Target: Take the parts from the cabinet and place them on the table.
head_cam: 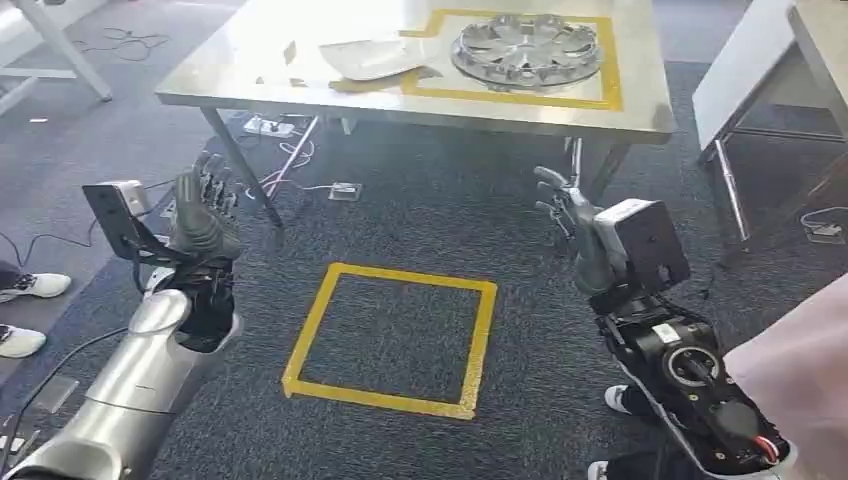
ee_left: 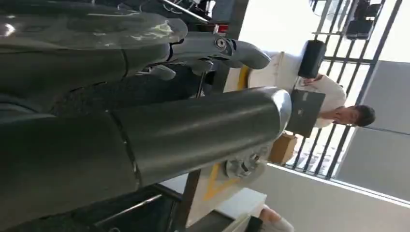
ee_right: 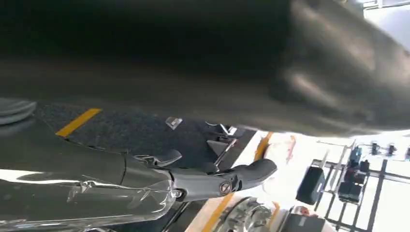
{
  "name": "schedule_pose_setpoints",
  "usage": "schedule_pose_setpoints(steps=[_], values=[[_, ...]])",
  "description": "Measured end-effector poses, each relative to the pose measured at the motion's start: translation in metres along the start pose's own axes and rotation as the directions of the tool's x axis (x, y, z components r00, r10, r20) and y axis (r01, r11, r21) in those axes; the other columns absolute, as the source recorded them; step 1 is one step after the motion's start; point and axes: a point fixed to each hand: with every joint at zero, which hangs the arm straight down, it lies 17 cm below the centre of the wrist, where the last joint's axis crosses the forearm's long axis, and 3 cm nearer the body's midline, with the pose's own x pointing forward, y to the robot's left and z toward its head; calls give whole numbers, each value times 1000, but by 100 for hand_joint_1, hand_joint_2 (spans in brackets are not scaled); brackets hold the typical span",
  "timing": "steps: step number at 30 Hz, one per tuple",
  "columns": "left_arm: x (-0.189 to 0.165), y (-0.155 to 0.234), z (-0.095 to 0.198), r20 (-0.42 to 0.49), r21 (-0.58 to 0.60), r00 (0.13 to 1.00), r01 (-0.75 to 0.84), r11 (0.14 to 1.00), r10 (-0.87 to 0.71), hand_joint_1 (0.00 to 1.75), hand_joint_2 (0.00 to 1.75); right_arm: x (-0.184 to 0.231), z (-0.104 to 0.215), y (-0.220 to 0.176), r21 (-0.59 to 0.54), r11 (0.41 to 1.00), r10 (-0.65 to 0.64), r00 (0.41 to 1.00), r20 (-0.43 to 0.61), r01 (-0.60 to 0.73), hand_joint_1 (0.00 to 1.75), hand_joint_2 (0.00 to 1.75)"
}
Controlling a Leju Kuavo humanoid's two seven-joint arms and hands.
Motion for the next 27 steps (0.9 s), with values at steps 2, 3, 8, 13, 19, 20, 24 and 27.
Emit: schedule_pose_setpoints(steps=[2, 3, 8, 13, 19, 20, 24, 27], values=[[-1, 0, 0, -4, 0, 1000, 1, 1000, -1, 0, 0, 0, 0, 0, 0, 1000, 1, 1000, 1, -1, 0, 0], [-1, 0, 0, -4, 0, 1000, 1, 1000, -1, 0, 0, 0, 0, 0, 1, 1000, 1, 1000, 1, -1, 0, 0], [-1, 1, 0, -6, 1, 1000, 4, 1000, -4, 0, 0, 1, 1, 3, 14, 1000, -14, 1000, 1, 14, 0, 0], [3, 1, -2, 3, 2, 1000, 2, 1000, -2, 0, 0, 4, 0, 4, 22, 999, -27, 1000, 8, 27, 0, 0], [3, 1, -2, -1, 1, 1000, 1, 1000, -1, 0, 0, 5, 0, 5, 25, 999, -31, 999, 9, 31, 0, 0], [3, 1, -2, -1, 1, 1000, 1, 1000, -1, 0, 0, 5, 0, 4, 24, 999, -31, 999, 10, 31, 0, 0], [3, 1, -2, -1, 1, 1000, 2, 1000, -2, 0, 0, 7, -2, 4, 25, 999, -28, 1000, 14, 28, 0, 0], [3, 1, -2, 0, 1, 1000, 2, 1000, -2, 0, 0, 6, -1, 4, 25, 999, -29, 1000, 12, 29, 0, 0]])
